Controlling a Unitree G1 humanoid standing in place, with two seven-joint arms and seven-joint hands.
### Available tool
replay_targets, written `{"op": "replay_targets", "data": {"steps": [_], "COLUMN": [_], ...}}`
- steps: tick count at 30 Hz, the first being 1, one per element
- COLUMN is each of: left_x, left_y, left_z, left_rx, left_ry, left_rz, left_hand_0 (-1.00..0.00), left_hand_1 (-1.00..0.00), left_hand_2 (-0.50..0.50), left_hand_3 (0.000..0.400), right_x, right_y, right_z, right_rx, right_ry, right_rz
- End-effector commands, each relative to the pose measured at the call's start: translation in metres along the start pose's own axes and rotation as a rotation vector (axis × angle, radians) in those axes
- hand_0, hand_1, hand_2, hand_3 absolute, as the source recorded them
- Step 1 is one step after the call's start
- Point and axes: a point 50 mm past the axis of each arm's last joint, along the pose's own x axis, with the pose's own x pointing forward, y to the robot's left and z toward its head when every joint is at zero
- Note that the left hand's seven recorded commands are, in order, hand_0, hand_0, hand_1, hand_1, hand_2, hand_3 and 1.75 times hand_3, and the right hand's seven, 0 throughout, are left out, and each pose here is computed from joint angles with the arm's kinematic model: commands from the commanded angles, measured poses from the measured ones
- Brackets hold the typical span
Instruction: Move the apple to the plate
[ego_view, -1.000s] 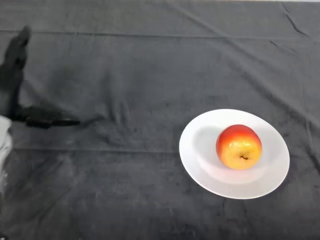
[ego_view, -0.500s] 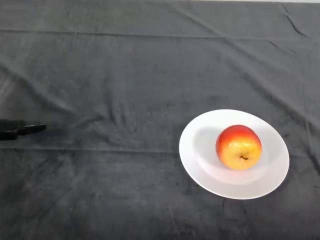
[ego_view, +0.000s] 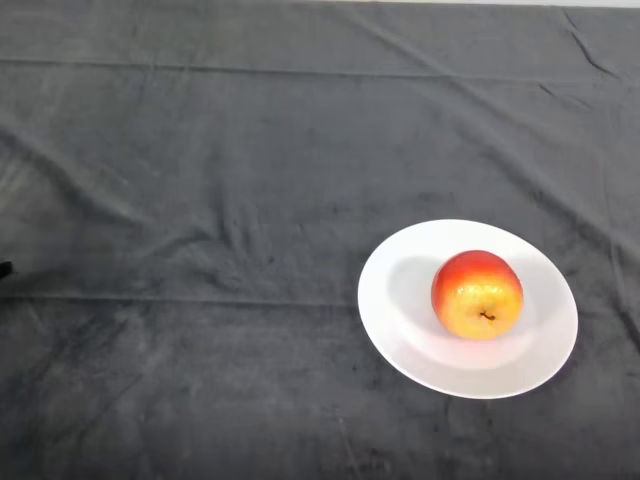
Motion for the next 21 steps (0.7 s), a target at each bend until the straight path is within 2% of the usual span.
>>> {"op": "replay_targets", "data": {"steps": [1,21], "left_x": [-0.006,-0.016], "left_y": [0.033,0.085], "left_z": [-0.007,-0.006], "left_rx": [0.027,-0.097], "left_ry": [0.056,0.074], "left_rz": [0.093,0.338], "left_hand_0": [0.00,0.00], "left_hand_1": [0.00,0.00], "left_hand_2": [0.00,0.00], "left_hand_3": [0.000,0.000], "right_x": [-0.0154,-0.0154], "right_y": [0.0361,0.0360], "right_z": [-0.0275,-0.0275], "right_rx": [-0.050,-0.050], "right_ry": [0.085,0.086], "right_rz": [0.119,0.119]}}
